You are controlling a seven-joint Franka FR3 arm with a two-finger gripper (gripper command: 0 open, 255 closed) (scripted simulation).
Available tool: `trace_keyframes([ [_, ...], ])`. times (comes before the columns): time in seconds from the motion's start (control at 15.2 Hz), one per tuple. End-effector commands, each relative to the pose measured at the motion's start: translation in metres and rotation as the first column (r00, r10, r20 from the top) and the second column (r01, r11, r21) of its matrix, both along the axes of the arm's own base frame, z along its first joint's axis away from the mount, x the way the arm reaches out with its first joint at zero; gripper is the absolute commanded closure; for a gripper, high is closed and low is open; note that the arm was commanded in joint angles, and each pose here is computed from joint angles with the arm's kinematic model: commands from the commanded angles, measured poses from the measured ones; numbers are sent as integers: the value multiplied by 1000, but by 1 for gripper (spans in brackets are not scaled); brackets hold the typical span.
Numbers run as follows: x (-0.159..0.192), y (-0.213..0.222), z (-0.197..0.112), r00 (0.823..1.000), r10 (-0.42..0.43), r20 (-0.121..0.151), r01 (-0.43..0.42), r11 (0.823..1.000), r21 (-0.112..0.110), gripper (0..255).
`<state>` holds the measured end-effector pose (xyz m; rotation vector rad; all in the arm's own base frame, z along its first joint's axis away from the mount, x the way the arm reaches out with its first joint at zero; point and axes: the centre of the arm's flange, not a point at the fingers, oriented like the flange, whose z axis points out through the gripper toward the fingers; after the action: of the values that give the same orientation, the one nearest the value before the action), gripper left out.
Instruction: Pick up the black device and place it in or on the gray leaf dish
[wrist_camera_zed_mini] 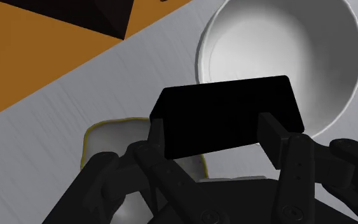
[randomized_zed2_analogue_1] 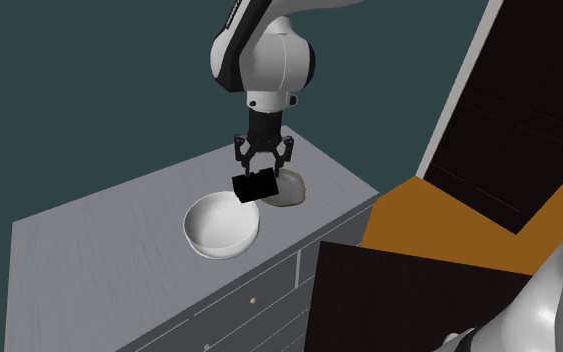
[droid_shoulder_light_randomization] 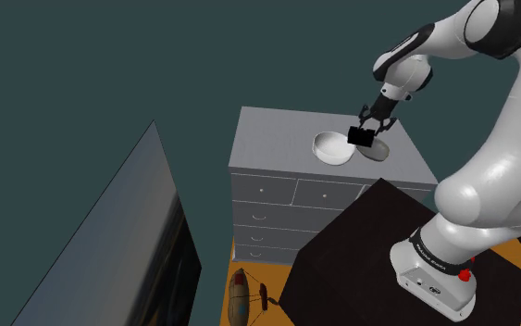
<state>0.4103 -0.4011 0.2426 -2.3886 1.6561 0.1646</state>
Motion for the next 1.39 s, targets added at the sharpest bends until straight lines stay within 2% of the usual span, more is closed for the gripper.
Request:
trace_keyframes([
  [0.0, -13, -25, 2, 1000, 1, 0, -1, 1000, 0, 255],
  [0.33, -43, -78, 5, 1000, 1, 0, -1, 1000, 0, 255],
  [1.32, -43, -78, -74, 1000, 1, 0, -1, 1000, 0, 255],
])
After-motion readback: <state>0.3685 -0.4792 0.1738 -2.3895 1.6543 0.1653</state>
